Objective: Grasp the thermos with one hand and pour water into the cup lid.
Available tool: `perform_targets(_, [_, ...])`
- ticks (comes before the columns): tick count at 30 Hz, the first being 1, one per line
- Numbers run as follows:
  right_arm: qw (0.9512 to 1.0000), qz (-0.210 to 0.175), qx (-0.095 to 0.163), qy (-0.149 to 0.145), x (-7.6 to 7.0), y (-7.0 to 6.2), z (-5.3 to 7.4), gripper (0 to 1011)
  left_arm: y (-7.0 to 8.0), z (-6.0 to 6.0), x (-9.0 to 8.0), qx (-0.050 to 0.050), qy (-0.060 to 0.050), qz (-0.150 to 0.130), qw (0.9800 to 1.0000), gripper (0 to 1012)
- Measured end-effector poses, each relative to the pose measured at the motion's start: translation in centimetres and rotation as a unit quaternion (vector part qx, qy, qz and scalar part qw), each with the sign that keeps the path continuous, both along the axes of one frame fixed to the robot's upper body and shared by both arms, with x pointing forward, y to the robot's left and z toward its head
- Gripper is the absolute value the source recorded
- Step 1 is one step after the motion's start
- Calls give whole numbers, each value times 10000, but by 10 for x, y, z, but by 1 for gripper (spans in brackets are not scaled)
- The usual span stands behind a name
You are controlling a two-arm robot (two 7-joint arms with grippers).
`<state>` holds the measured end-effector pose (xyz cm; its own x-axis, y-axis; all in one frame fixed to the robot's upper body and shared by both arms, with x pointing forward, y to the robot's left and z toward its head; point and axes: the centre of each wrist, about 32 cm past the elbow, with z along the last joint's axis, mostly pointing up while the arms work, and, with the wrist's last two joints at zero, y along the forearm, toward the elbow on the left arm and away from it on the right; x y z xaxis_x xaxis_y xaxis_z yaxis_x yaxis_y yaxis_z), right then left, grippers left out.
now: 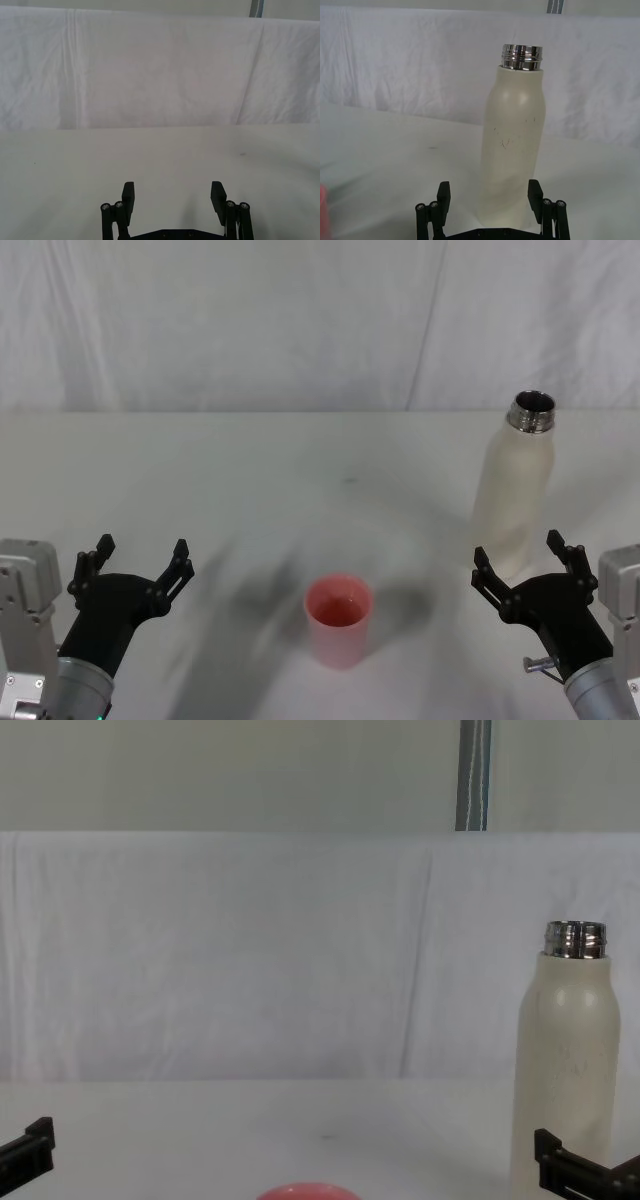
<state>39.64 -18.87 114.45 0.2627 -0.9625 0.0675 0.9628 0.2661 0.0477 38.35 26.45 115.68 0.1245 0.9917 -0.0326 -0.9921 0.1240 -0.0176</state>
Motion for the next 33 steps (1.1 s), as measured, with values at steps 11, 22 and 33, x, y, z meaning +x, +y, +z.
perform_targets(11, [10000,0,0,0,0,0,0,1001,0,0,0,0,0,0,10000,1001])
perform_targets(22, [10000,0,0,0,0,0,0,1001,0,0,0,0,0,0,10000,1001])
perform_targets(33, [10000,0,0,0,0,0,0,1001,0,0,0,0,0,0,10000,1001])
